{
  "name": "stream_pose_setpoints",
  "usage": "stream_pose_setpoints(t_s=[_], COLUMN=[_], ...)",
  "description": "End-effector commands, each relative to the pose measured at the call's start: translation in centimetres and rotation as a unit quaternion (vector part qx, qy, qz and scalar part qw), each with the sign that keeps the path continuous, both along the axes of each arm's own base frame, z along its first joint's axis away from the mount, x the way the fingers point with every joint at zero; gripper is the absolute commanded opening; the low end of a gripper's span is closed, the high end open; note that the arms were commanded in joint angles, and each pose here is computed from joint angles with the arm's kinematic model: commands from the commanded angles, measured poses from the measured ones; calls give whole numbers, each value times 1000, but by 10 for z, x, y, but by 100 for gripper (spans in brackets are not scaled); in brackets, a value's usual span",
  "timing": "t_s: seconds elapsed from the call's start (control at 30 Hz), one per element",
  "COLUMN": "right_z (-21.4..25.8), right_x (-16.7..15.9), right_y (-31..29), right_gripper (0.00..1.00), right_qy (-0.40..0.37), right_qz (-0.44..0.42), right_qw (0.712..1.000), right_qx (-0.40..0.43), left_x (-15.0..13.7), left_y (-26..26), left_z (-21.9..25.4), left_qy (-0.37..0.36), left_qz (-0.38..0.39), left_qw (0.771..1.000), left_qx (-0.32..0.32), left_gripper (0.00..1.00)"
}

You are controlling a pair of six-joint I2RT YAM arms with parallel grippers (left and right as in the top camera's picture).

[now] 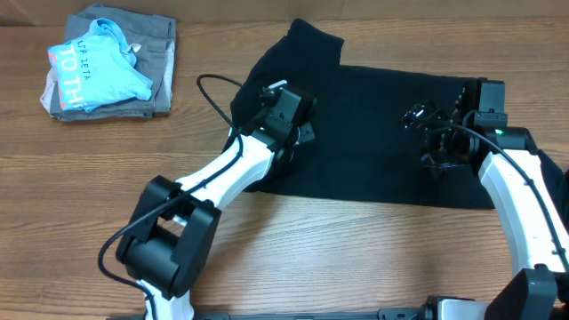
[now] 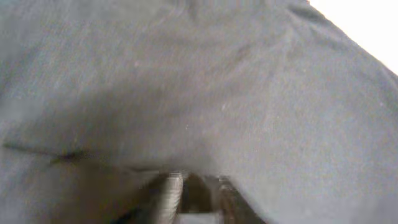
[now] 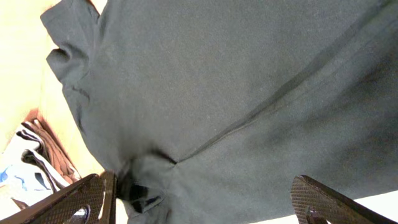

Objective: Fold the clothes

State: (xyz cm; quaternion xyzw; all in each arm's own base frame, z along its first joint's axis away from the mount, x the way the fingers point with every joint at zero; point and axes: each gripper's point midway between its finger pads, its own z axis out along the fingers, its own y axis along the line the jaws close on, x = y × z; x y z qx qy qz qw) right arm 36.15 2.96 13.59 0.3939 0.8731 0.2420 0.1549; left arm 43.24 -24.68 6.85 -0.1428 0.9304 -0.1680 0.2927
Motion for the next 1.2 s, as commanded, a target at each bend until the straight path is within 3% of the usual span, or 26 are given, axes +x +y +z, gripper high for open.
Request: stream_pose_setpoints(t_s=[0.0,0.03,0.13,0.3,0.47,0.63,0.77,0.93,1.17], right_z=[-1,-2,-3,-4,-4,-5,-5,-5,-5], right_x=[0,-1,-2,-2,-2,-4,-4,-4,-4], right_y=[-7,-9,-12,-17,-17,-16,-16,-16,-16], right_gripper=[100,100,100,100,100,100,100,100,100], right_qy=[-1,1,3,7,8,13,13,13,13], right_qz=[-10,-13,-17,-26,-27,-34,-34,-34,-34], right_qw=[1000,1000,999,999,999,999,999,999,999], right_qx=[-17,-23,-30,-43,-43,-34,-34,-35,-35], left_x=[8,7,6,-4,-35,-51,-57,-61,-60], left_y=[6,6,5,19,35,58,49,48,53], left_z=[-11,-11,-3,21,16,4,-1,-14,-31], left_qy=[-17,-15,-21,4,100,167,202,222,212], left_qz=[-39,-49,-72,-73,-81,-23,-24,-28,-103], left_qw=[997,997,994,994,988,983,979,975,971], left_qx=[58,64,75,86,82,65,0,-4,51], left_gripper=[90,96,100,100,92,92,80,66,71])
